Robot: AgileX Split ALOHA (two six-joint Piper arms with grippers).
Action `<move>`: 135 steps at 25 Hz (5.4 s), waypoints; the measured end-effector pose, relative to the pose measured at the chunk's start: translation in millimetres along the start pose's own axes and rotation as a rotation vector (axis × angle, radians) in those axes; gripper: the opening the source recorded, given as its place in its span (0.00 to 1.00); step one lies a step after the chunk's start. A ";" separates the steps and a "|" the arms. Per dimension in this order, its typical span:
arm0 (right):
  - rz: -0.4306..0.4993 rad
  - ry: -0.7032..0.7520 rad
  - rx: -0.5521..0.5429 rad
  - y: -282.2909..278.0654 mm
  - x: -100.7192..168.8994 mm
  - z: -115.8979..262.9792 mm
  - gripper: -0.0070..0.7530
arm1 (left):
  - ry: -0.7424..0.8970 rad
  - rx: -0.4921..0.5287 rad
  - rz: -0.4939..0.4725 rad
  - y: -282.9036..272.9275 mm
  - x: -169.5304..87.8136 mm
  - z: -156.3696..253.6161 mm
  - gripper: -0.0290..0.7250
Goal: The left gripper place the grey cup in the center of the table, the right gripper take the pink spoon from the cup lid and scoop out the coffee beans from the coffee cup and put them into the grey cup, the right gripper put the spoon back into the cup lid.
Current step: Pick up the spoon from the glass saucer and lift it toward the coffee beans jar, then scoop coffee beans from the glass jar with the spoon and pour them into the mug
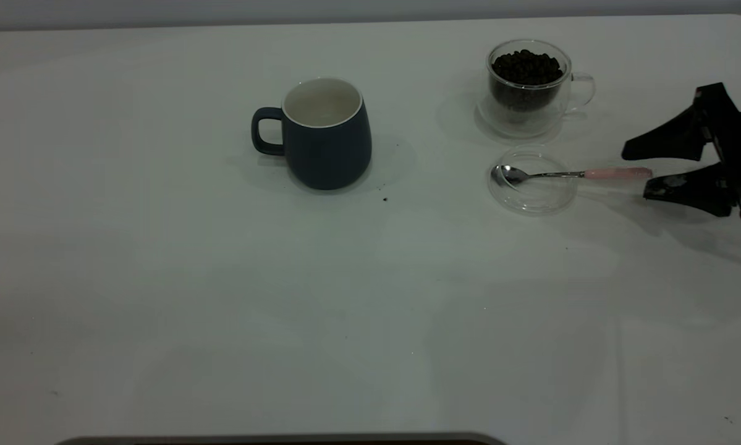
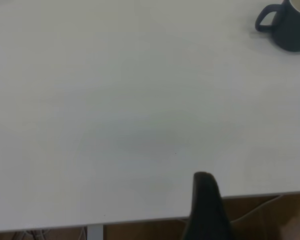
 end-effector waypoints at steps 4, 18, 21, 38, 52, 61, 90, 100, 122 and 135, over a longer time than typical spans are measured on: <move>-0.009 -0.033 0.020 10.7 6.0 -0.4 0.79 | 0.000 0.000 0.000 0.0 0.0 0.0 0.79; -0.051 -0.034 0.064 17.6 18.6 5.8 0.71 | 0.001 0.000 0.000 0.0 0.0 0.0 0.79; -0.051 -0.038 0.072 17.5 18.5 7.2 0.56 | 0.001 0.000 0.000 0.0 0.0 0.0 0.79; -0.069 -0.205 0.130 -9.1 56.5 9.7 0.14 | 0.001 0.000 0.000 0.0 0.0 0.0 0.79; -0.025 -0.388 -0.064 -47.9 145.1 -43.0 0.14 | 0.000 0.000 0.000 0.0 0.0 0.0 0.79; 0.116 -0.474 -0.056 -20.1 139.1 -63.2 0.14 | 0.000 0.001 0.000 0.0 0.0 0.1 0.79; -0.002 -0.189 -0.009 3.1 103.3 -67.3 0.14 | 0.001 0.001 0.000 0.0 0.0 0.1 0.79; -0.119 -0.064 -0.020 1.1 98.2 -75.6 0.14 | 0.001 0.001 0.000 0.0 0.0 0.1 0.79; -0.257 0.025 0.036 -11.3 92.5 -75.9 0.14 | 0.000 0.001 0.000 0.0 0.0 0.1 0.79; -0.323 -0.010 0.167 27.3 135.3 -30.8 0.14 | 0.000 0.001 0.000 0.0 0.0 0.1 0.79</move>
Point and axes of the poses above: a point on each arm's last joint axis where the gripper is mounted, y pointing out along that axis toward the gripper, x along the wrist's bending axis when the last joint is at zero, z = x × y, the point moved 7 cm from there along y, pointing out along that axis toward the gripper, and after that the axes turned 15 degrees about y, right-handed, at the moved point
